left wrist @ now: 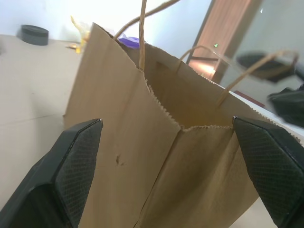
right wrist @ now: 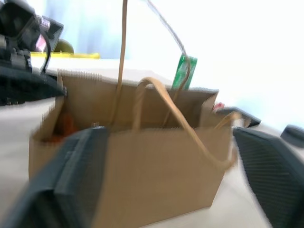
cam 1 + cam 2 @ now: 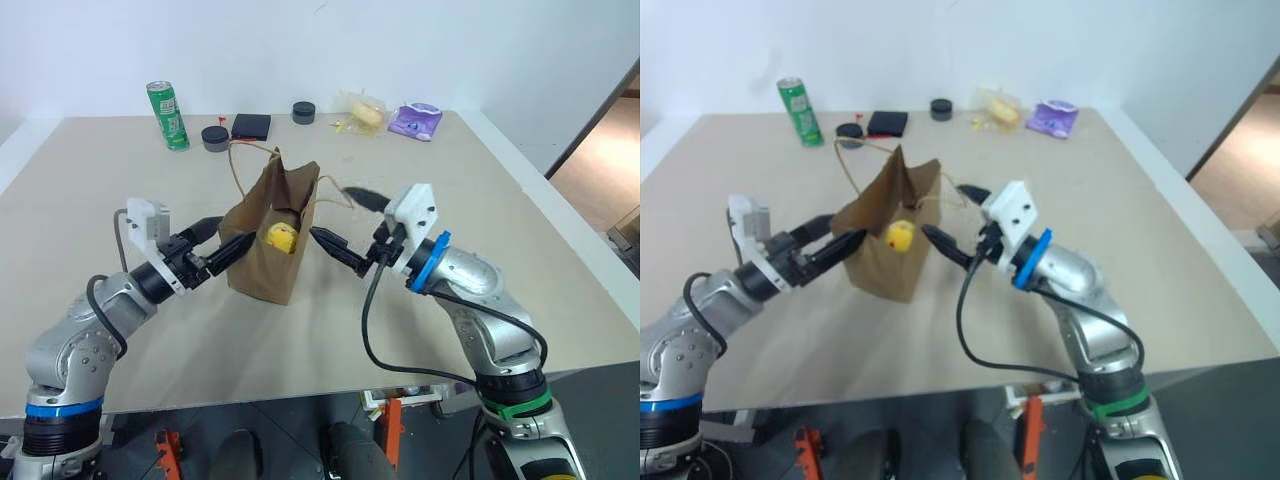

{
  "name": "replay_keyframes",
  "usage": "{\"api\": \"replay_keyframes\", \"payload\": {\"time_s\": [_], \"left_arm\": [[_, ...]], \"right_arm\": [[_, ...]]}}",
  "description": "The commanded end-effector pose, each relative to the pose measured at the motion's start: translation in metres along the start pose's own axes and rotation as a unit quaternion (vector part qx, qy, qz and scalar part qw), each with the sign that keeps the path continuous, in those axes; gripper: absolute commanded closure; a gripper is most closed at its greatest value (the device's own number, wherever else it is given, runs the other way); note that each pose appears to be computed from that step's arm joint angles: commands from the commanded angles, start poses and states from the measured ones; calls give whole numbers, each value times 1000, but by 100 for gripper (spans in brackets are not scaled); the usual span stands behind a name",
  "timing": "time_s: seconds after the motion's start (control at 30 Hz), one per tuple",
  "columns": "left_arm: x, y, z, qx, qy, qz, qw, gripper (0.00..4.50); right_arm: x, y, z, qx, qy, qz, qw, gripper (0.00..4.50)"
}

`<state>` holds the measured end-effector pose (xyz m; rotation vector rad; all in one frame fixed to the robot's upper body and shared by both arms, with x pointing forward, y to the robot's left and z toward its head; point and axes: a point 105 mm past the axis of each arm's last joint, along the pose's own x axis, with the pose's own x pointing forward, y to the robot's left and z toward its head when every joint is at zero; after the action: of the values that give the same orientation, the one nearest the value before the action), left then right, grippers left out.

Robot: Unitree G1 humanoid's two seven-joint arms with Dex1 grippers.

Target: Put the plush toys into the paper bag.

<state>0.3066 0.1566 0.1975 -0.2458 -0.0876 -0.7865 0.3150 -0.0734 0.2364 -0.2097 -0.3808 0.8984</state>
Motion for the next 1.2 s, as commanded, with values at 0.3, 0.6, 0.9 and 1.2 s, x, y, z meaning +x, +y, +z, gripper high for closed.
{"api": "replay_keyframes", "payload": {"time_s": [0.3, 0.6, 0.9, 1.2], "left_arm": [[-1, -2, -1, 12, 9, -23, 1000, 0], [-16, -8, -19, 1, 70, -63, 996, 0], [-20, -3, -19, 32, 89, -67, 993, 0], [-22, 9, -30, 77, 111, -52, 989, 0]], "right_arm": [[-39, 8, -40, 28, 89, 18, 995, 9], [-7, 27, -59, 48, 98, 68, 992, 286], [32, 50, -52, 60, 72, 142, 985, 447], [36, 48, -53, 58, 69, 141, 986, 447]]}}
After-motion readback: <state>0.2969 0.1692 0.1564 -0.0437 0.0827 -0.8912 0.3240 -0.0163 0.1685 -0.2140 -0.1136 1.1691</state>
